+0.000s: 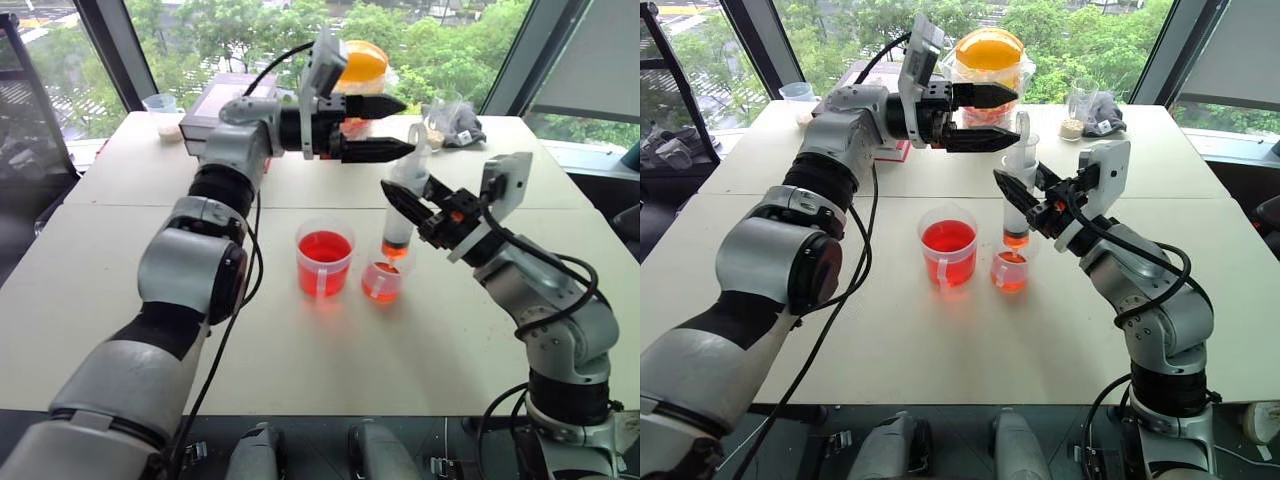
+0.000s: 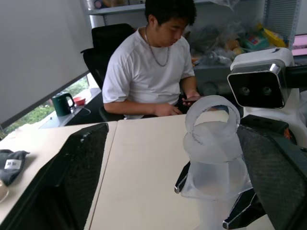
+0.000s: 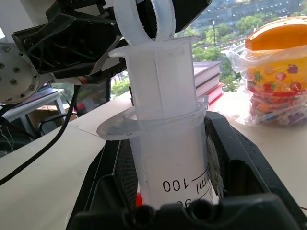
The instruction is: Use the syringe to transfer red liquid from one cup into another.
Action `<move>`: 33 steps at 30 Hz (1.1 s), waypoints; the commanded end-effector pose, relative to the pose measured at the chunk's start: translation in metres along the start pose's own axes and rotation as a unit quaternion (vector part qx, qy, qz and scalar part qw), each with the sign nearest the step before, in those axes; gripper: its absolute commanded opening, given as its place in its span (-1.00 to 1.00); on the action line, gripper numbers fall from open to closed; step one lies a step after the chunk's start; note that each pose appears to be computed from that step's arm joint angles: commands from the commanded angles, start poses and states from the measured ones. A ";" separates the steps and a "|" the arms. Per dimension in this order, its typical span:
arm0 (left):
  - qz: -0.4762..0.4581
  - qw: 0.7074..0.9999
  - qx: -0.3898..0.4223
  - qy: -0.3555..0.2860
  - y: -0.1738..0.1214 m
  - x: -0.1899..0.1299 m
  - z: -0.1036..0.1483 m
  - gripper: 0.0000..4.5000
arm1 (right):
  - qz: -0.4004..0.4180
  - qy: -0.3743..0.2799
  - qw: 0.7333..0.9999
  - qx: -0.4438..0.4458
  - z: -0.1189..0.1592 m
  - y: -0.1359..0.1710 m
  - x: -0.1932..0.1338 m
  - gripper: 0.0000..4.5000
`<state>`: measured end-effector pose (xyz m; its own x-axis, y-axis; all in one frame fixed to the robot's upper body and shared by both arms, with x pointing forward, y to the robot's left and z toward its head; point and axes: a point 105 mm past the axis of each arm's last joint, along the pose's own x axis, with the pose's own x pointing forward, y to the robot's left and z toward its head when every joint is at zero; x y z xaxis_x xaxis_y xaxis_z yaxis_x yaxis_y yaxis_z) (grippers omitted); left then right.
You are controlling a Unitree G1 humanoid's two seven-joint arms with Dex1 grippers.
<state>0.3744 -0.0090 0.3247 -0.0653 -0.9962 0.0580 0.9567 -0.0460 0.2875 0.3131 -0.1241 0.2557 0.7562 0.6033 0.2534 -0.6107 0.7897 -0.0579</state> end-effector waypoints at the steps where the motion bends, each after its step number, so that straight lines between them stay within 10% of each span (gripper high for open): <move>1: -0.015 0.999 0.031 -0.013 -0.002 0.013 0.021 0.21 | 0.022 -0.028 0.999 -0.023 0.016 0.011 0.002 -0.30; 7: -0.022 0.999 0.027 -0.017 -0.004 0.018 0.021 -0.98 | 0.025 -0.028 0.999 -0.024 0.016 0.012 0.002 -0.30; 33: -0.080 0.995 0.029 0.050 -0.022 0.021 -0.022 -0.98 | 0.034 -0.055 0.997 -0.044 0.045 0.013 0.004 -0.30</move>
<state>0.3643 -0.0198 0.3154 -0.1366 -0.9906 0.0080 0.9279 -0.1251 0.3512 0.3130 -0.1176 0.2568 0.7402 0.6387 0.2100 -0.6406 0.7648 -0.0682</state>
